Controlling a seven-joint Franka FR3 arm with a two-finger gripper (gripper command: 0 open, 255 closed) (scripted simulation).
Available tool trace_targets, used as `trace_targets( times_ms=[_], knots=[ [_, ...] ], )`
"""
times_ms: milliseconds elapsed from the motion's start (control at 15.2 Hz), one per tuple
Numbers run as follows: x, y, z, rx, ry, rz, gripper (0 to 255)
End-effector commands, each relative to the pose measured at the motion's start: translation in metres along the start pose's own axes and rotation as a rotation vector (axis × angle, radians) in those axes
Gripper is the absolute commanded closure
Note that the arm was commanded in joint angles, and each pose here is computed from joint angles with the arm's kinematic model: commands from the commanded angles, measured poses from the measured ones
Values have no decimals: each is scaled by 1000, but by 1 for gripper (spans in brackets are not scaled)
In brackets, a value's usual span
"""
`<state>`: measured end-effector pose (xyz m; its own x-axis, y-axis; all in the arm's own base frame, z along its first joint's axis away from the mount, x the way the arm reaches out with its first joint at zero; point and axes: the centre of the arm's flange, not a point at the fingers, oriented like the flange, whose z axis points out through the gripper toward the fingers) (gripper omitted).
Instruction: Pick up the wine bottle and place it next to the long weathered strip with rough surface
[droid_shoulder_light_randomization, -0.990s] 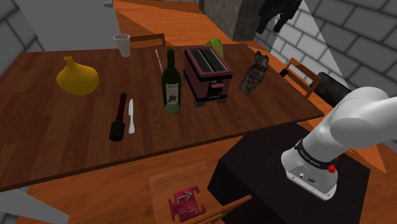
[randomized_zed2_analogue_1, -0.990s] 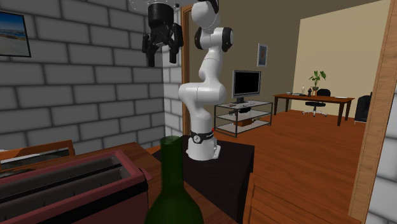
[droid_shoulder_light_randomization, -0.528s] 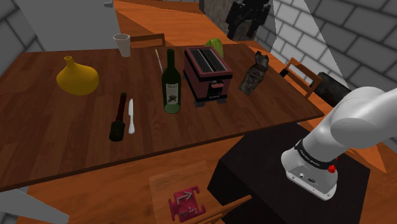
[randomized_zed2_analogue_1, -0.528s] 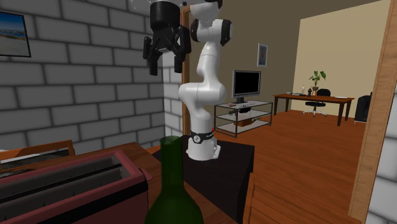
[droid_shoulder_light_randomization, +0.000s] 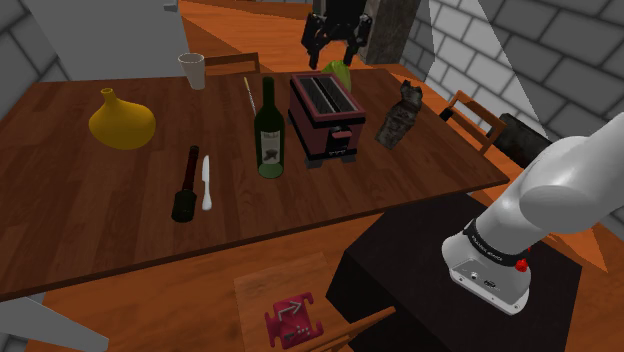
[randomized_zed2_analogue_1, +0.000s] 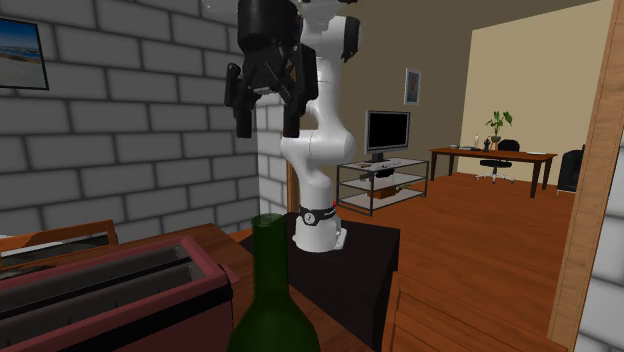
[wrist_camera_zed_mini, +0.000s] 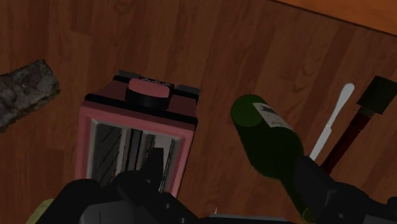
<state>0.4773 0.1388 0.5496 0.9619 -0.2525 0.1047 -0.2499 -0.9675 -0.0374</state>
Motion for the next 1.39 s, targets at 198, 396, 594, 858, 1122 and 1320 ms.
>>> trace_targets(
  times_ms=[198,396,594,858,1122,1320],
  knots=[
    [36,-52,29,-16,-4,28,0],
    [59,-81,46,-26,-6,44,0],
    [82,-111,63,-36,-8,60,0],
    [86,-115,83,-37,-9,63,0],
    [86,-114,104,-37,-9,63,0],
    [85,-114,107,-37,-9,63,0]
  ],
)
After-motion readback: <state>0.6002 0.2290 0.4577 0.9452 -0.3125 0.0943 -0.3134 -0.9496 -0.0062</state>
